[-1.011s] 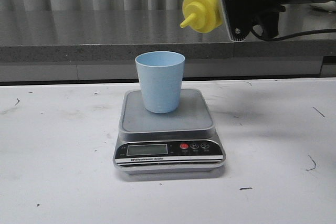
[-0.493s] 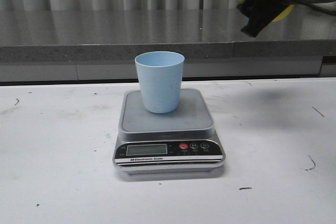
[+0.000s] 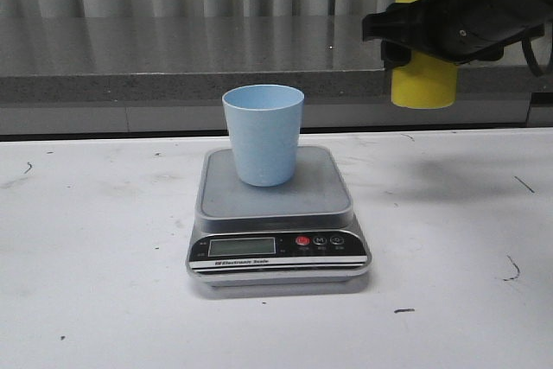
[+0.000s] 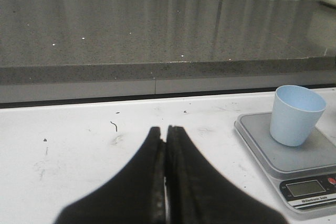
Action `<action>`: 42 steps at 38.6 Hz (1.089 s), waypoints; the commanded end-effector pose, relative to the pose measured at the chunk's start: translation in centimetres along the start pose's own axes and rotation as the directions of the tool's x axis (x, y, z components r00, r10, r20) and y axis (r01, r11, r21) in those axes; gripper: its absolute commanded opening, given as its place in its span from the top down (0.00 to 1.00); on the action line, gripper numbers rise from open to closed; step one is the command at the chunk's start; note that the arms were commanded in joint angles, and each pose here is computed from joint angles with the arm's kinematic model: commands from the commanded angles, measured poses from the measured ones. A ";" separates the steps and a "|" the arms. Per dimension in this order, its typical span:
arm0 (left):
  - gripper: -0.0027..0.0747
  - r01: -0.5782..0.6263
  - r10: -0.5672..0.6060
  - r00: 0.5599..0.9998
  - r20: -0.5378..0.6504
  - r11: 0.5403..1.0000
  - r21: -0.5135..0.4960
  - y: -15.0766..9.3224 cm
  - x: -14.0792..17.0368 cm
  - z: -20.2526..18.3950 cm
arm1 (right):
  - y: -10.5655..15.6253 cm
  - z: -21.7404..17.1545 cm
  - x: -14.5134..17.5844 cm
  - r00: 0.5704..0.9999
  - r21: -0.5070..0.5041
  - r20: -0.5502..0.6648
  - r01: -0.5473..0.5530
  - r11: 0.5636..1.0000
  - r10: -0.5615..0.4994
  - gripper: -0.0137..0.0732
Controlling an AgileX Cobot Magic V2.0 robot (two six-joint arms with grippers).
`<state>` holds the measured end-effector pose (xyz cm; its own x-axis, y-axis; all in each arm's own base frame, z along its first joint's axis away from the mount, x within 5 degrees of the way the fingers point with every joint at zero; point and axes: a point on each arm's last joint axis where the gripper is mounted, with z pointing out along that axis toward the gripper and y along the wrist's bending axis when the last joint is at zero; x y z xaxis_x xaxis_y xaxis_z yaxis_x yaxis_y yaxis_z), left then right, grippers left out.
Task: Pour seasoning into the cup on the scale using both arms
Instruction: 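Lower the yellow bottle back onto the table with the right gripper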
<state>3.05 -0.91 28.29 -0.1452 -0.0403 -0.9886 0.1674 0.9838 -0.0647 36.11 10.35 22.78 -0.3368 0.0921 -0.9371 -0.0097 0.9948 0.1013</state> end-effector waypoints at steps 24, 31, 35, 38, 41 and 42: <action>0.99 0.020 -0.020 0.995 0.093 1.000 0.005 -0.1 -1.5 -0.2 | -0.2 -5.2 4.1 0.958 -0.109 0.283 -0.024 0.994 0.054 0.66; 0.99 0.020 -0.020 0.995 0.093 1.000 0.005 -0.1 -1.5 -0.2 | -0.6 -3.9 6.1 0.934 -0.089 0.350 -0.048 0.995 0.076 0.66; 0.99 0.020 -0.020 0.995 0.093 1.000 0.005 -0.1 -1.5 -0.2 | -0.7 -3.2 7.2 0.932 -0.075 0.358 -0.034 0.997 0.058 0.65; 0.99 0.020 -0.020 0.995 0.093 1.000 0.005 -0.1 -1.5 -0.2 | -0.7 -3.0 7.6 0.933 -0.072 0.356 -0.033 0.997 0.057 0.65; 0.99 0.020 -0.020 0.995 0.093 1.000 0.005 -0.1 -1.5 -0.2 | -0.7 -2.9 7.9 0.936 -0.070 0.347 -0.031 0.997 0.054 0.65; 0.99 0.020 -0.020 0.995 0.093 1.000 0.005 -0.1 -1.5 -0.2 | -0.7 -2.8 7.9 0.937 -0.069 0.345 -0.031 0.997 0.053 0.65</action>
<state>3.05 -0.91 28.29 -0.1452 -0.0403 -0.9886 0.1674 0.9838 -0.0647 30.33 10.08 13.28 -0.1873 0.1293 -0.9738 -0.0296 0.9901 0.1371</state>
